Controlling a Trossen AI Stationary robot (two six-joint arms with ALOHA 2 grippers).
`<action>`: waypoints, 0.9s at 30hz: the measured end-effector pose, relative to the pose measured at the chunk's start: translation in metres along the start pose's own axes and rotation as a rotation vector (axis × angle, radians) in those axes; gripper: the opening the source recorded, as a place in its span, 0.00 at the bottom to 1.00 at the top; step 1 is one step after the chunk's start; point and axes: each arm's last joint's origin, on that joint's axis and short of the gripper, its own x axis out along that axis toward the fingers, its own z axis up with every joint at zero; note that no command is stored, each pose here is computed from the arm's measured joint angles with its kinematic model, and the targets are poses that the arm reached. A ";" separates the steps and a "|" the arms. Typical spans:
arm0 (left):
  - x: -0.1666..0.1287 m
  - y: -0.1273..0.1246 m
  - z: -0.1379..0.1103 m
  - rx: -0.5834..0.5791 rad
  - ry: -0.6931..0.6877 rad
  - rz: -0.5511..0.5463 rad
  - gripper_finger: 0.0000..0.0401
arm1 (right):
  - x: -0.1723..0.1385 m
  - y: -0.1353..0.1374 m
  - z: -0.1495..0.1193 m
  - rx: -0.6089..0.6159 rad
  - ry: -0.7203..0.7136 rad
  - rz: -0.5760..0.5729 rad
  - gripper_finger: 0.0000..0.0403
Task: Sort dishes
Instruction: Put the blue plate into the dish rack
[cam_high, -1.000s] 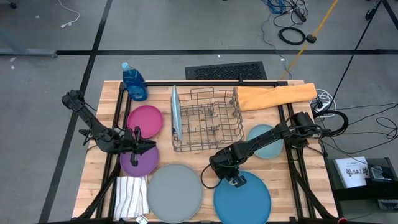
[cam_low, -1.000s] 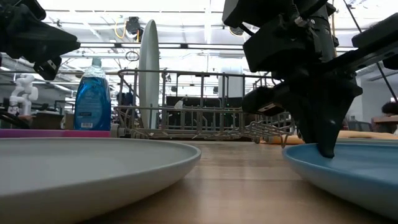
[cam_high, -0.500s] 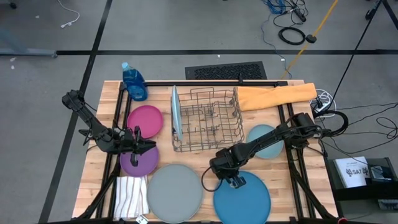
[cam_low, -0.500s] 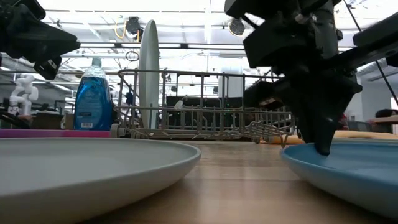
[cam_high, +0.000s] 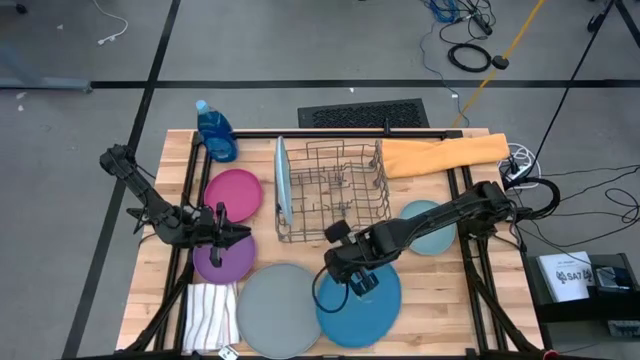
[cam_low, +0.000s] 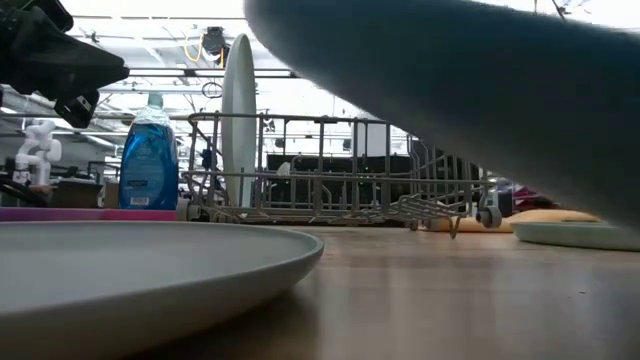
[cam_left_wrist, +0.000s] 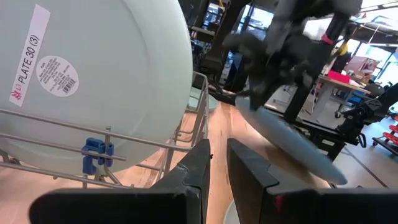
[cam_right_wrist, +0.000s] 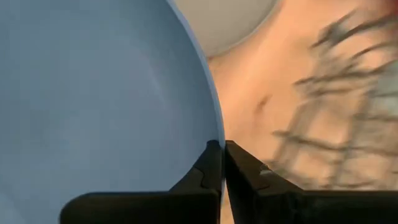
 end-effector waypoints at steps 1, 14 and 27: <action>0.000 0.000 0.000 0.000 0.000 0.000 0.14 | -0.007 -0.001 0.004 -0.010 -0.010 -0.025 0.00; 0.000 0.000 0.000 0.000 0.000 0.000 0.14 | -0.109 -0.012 0.046 -0.164 -0.242 -0.327 0.00; 0.000 0.000 0.000 -0.004 -0.003 -0.001 0.14 | -0.182 -0.066 0.035 -0.200 -0.311 -0.746 0.00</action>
